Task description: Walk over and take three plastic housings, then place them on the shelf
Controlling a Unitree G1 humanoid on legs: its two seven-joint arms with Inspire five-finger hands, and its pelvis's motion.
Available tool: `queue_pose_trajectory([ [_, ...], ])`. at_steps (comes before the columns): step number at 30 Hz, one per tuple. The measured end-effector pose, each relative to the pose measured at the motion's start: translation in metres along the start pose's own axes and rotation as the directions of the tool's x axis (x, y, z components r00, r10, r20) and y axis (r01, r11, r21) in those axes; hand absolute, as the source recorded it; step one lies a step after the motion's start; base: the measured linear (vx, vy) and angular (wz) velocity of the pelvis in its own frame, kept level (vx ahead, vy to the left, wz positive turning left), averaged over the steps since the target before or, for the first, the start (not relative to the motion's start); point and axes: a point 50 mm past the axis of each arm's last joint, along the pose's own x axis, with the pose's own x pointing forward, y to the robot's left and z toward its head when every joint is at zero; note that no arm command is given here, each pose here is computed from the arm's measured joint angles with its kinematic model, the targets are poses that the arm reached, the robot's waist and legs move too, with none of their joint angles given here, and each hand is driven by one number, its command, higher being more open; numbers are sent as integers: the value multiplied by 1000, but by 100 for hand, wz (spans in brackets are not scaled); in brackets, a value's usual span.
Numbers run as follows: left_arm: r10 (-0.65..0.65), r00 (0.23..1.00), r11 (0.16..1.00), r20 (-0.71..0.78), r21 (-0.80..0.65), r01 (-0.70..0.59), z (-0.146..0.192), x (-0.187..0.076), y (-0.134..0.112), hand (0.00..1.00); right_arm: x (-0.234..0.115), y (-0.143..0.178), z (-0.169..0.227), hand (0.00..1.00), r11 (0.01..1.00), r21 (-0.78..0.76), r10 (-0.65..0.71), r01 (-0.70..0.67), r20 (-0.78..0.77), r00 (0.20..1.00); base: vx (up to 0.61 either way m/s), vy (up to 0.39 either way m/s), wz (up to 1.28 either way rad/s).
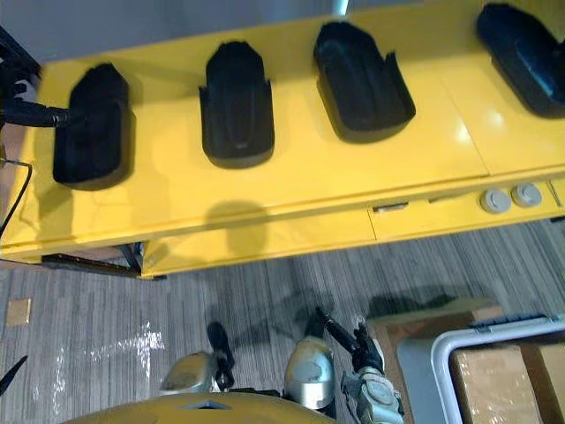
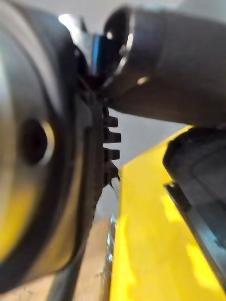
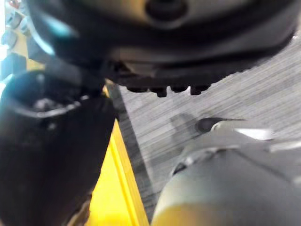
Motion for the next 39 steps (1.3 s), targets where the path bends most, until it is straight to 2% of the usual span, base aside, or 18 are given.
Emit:
queue_pose_trajectory([
  [4,20,996,998,91,64,-26,12,-8,14,100,1,3,-1,100,1000,2,-23,23,-3,1000,82,1,1],
  [8,57,969,998,241,11,-62,32,-12,22,100,0,8,-8,100,999,29,-31,32,-32,999,22,7,2],
  [14,48,883,995,466,-99,-2,63,-30,8,100,-2,11,-17,100,997,54,-46,48,-49,998,-34,9,1],
  [18,37,835,961,549,-248,120,33,-60,-34,100,-7,6,-26,100,996,46,-68,70,-51,996,-59,12,2],
  [19,41,838,925,544,-337,174,9,-82,-59,100,-10,2,-32,100,996,40,-80,83,-66,995,-52,0,4],
  [20,46,843,907,536,-377,190,-2,-93,-70,100,-12,1,-35,100,995,39,-86,89,-73,994,-25,8,4],
  [21,55,867,870,495,-451,202,-24,-116,-92,100,-16,0,-42,100,994,39,-99,103,-92,991,0,0,0],
  [22,83,898,843,433,-510,168,-44,-137,-111,100,-20,-1,-47,100,992,42,-113,118,-103,988,0,0,0],
  [24,139,936,817,323,-572,76,-66,-157,-128,100,-25,-4,-56,100,990,38,-134,139,-125,983,0,0,0],
  [25,205,960,781,191,-623,-43,-87,-172,-145,100,-29,-5,-63,100,989,27,-137,143,-146,980,0,0,0],
  [26,250,961,773,119,-623,-124,-97,-181,-153,100,-30,-5,-65,100,990,13,-135,139,-153,979,0,0,0],
  [28,265,964,778,19,-595,-202,-113,-195,-168,100,-33,-5,-68,100,992,-9,-128,128,-160,979,0,0,0],
  [30,235,972,819,-12,-535,-205,-119,-203,-182,100,-33,-4,-69,100,993,-13,-121,121,-160,980,-40,-2,5],
  [32,201,979,843,3,-510,-172,-116,-211,-195,100,-31,-1,-67,100,994,-26,-106,103,-154,982,-57,-2,7],
  [35,165,980,935,115,-336,-118,-111,-217,-212,100,-28,2,-64,100,996,-43,-85,80,-147,985,-48,-9,9],
  [39,174,962,956,212,-271,-113,-105,-222,-218,100,-26,2,-62,100,996,-65,-62,53,-144,988,-7,1,10],
])
